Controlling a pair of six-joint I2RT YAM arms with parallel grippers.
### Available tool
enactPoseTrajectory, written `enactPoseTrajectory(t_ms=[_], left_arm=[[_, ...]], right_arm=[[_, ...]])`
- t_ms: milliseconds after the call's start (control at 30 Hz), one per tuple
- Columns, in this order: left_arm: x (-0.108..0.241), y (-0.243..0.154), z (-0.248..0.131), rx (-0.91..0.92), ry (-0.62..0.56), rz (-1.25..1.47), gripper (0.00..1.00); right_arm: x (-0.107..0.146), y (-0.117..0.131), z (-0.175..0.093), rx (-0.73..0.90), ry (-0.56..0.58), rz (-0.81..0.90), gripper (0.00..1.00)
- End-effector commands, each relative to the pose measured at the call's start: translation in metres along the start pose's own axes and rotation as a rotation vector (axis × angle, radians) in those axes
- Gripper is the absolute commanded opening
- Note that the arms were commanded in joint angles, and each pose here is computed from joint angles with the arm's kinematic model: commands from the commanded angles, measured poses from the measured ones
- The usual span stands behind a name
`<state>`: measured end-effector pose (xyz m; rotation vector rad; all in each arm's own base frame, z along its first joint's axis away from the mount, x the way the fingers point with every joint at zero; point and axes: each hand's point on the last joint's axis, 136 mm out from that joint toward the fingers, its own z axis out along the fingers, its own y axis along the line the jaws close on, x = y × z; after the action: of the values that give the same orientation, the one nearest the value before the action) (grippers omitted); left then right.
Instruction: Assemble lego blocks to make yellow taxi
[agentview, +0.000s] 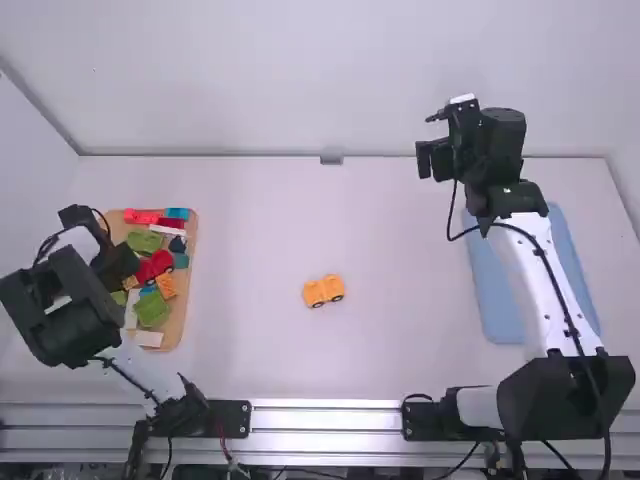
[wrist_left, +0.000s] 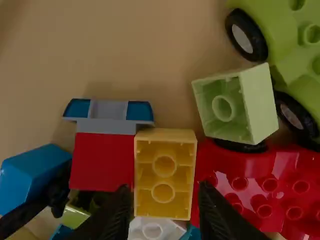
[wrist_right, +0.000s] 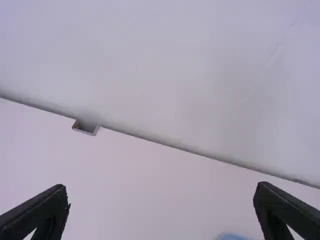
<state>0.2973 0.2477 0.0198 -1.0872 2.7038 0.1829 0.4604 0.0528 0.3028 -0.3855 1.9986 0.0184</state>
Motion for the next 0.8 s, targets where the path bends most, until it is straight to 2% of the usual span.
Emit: enactPoseTrajectory(t_ms=[0,433,533,767], left_arm=[[0.007,0.000,0.008,0.012,0.024,0.006,0.36],[0.021,0.000,0.019,0.009,0.033,0.007,0.39],[0.022,0.000,0.020,0.010,0.035,0.003,0.36],[0.006,-0.002,0.014,0.023,-0.009,-0.006,0.35]], right_arm=[[-0.011,0.000,-0.001,0.000,-0.022,0.000,0.98],[-0.011,0.000,-0.001,-0.001,-0.023,0.000,0.98],[-0.011,0.000,-0.001,-0.001,-0.023,0.000,0.99],[-0.012,0.000,-0.001,0.000,-0.027,0.000,0.99]])
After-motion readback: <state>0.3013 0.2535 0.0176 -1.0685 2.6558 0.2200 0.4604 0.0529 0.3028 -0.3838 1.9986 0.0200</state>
